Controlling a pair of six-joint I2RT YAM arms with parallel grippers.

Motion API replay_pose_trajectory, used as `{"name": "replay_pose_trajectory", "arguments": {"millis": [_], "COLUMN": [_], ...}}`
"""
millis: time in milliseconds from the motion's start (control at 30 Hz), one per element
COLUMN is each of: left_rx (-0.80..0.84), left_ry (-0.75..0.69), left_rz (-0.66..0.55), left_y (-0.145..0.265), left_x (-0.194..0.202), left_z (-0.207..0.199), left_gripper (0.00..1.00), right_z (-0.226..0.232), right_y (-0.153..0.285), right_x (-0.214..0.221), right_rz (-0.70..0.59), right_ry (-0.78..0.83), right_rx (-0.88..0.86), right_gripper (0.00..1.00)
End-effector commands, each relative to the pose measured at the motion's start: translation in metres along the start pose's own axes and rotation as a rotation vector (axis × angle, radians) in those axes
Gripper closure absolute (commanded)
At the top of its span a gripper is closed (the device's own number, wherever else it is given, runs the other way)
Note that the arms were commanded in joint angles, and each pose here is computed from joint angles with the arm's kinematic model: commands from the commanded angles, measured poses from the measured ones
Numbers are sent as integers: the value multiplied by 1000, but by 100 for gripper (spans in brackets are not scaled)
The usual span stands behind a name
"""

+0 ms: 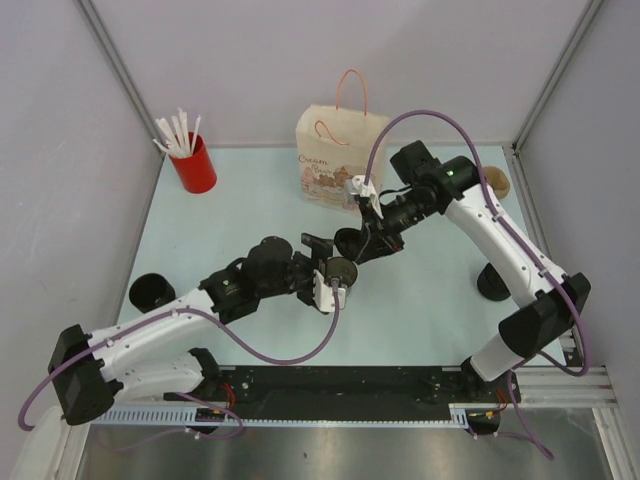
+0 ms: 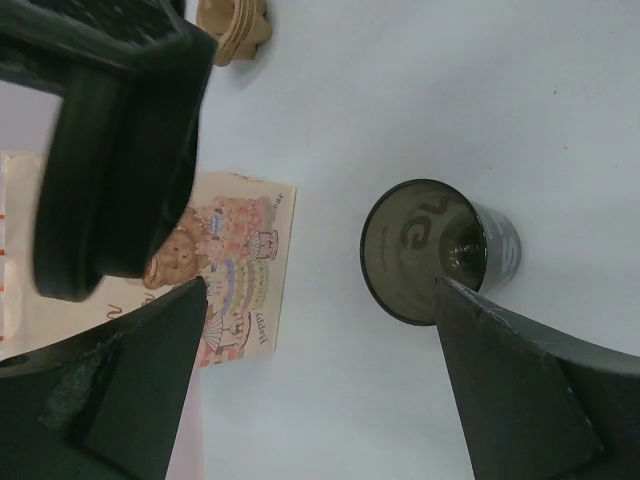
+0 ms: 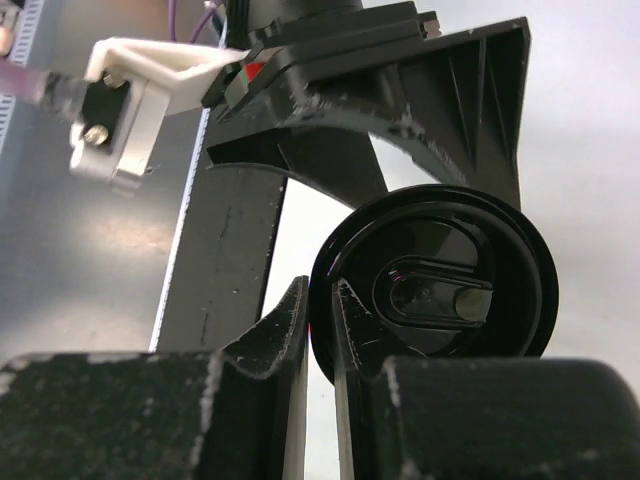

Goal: Pack the takeout coffee

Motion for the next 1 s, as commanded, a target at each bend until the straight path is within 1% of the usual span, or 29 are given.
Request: {"name": "replay_pose_trajectory", "arguments": {"millis": [0,133,267,367,500,600,767,800,967], "left_rx": [-137,-175,-169,-171,-123,-84,-31,-24,7], "left_ry": [-16,1,9,17,35,45,50,51,54], "left_rz": [-37,-53,-66,-82,-118,-141,-162,-162,-167], "left_y": [6,9,14,18,13,7,0,-2,-6], "left_x": [-18,-22,-23,-27,-32,-37,-45,-45,-50], "left_z": [38,45,41,42,39,36,33,32,31], "left_gripper": [0,1,1,1,1,2,9,13,23], "right_z": [23,26,24,23,30,35,36,36,36], "right_y": [0,0,0,-3,-6,-6,-9,-9,-9], "right_x": [16,20,25,29,27,27,27,27,29], "right_rz": [61,55,61,62,50,45,43,45,50], "right_ry": [-135,-127,-144,-156,-132,-134,-130,-133,-132], "right_rx": [-93,-77,-52,-68,-130,-146,-160,-162,-161], "right_gripper": [92,92,93,92,93,93,93,93,93]}}
Point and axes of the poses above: each gripper's point midway between its finger pads, its own y axis back along the fingers, its own z axis along the line the jaws close on, x = y × z, the point moved 5 cm from there along y, back along the fingers, and after that the axes turned 8 degrees about -y, right-handed, at the moved point
